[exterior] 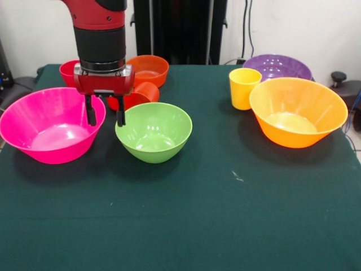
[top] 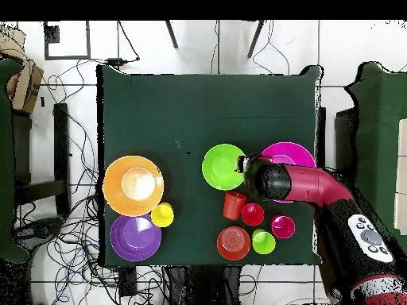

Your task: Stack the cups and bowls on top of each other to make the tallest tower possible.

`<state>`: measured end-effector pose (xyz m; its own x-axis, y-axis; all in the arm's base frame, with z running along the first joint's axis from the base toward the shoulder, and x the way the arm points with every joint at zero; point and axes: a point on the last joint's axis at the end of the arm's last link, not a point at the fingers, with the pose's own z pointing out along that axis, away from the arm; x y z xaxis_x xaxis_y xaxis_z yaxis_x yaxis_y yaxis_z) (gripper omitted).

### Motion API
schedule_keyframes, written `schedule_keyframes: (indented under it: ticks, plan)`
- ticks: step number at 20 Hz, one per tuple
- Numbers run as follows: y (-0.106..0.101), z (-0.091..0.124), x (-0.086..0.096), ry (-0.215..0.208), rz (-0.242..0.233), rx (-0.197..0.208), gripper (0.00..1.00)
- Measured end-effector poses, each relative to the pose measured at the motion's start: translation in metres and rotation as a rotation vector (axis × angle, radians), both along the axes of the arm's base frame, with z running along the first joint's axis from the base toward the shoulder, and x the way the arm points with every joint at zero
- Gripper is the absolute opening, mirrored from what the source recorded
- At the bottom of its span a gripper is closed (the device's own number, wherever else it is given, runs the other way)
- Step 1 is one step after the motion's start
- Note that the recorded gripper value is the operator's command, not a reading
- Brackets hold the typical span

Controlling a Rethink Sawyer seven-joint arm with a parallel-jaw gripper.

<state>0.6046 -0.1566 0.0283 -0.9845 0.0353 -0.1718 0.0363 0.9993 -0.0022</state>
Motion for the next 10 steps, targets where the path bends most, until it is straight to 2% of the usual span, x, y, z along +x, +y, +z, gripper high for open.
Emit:
schedule_keyframes:
  ticks: [10]
  plan:
    - [-0.012, 0.002, 0.007, -0.016, -0.015, -0.009, 1.0]
